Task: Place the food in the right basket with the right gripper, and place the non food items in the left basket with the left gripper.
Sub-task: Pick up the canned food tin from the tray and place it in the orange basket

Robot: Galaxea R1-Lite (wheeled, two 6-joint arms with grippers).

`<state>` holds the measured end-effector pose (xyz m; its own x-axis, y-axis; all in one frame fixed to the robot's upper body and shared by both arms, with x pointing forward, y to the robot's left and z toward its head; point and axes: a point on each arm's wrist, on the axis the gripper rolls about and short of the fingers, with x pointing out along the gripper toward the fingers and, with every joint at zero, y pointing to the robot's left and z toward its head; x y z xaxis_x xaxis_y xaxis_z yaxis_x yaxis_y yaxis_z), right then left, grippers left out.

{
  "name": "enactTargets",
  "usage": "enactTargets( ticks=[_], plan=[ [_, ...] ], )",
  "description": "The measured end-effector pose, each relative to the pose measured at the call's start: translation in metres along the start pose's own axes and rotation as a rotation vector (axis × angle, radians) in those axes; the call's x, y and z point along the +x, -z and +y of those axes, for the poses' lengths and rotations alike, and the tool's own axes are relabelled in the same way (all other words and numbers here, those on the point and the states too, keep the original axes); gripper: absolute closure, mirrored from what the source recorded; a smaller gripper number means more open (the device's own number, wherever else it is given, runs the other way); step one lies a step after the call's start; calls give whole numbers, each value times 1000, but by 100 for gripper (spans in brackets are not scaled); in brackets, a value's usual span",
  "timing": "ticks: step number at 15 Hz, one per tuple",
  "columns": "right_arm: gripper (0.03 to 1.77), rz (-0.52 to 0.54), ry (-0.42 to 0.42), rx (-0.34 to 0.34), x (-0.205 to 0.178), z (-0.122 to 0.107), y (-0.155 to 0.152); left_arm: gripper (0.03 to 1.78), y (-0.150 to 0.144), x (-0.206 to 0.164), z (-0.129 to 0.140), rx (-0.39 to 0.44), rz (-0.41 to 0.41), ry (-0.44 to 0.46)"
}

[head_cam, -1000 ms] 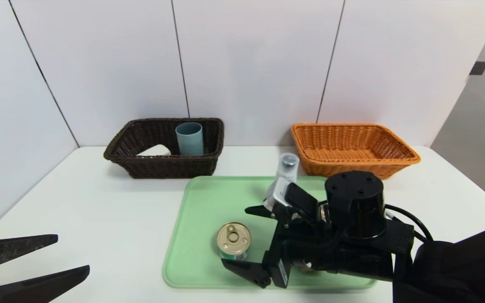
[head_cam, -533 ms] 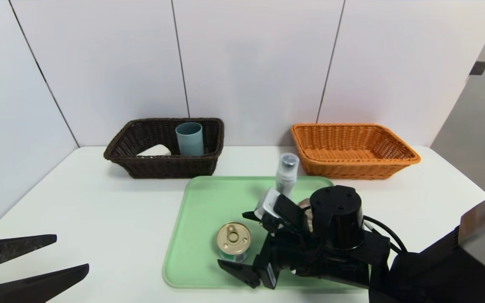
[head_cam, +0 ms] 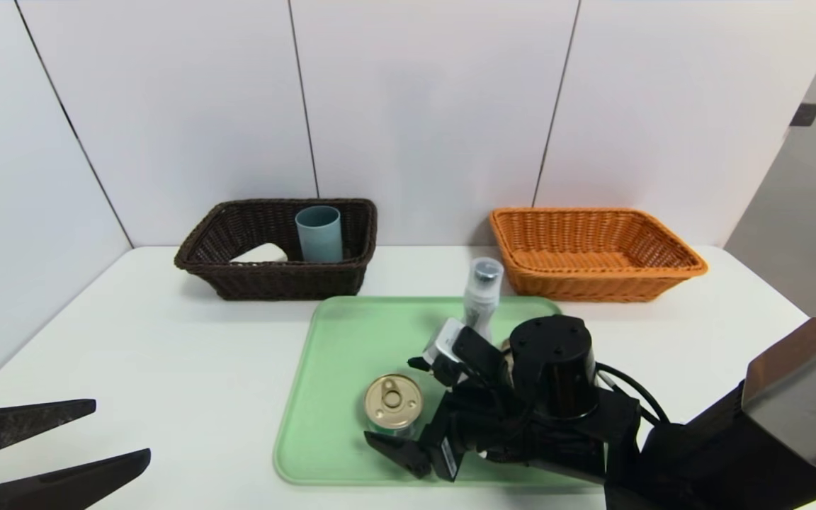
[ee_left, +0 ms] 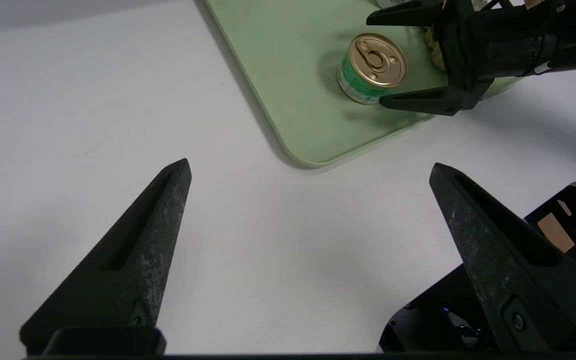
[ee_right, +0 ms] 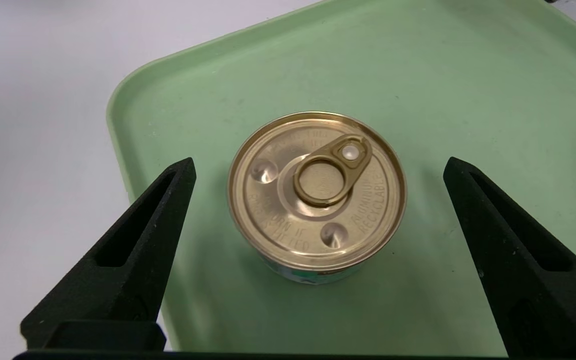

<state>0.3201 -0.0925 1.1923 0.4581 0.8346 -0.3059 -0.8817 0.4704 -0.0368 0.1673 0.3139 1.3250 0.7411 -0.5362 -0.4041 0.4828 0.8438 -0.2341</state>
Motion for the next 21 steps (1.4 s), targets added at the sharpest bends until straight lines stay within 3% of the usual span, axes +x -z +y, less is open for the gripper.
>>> enactTargets(
  ticks=[19, 21],
  plan=[
    [9, 20, 7, 0, 16, 1, 10, 12, 4, 1, 1, -3, 6, 0],
    [35, 21, 7, -2, 16, 1, 10, 12, 4, 1, 1, -3, 6, 0]
  ],
)
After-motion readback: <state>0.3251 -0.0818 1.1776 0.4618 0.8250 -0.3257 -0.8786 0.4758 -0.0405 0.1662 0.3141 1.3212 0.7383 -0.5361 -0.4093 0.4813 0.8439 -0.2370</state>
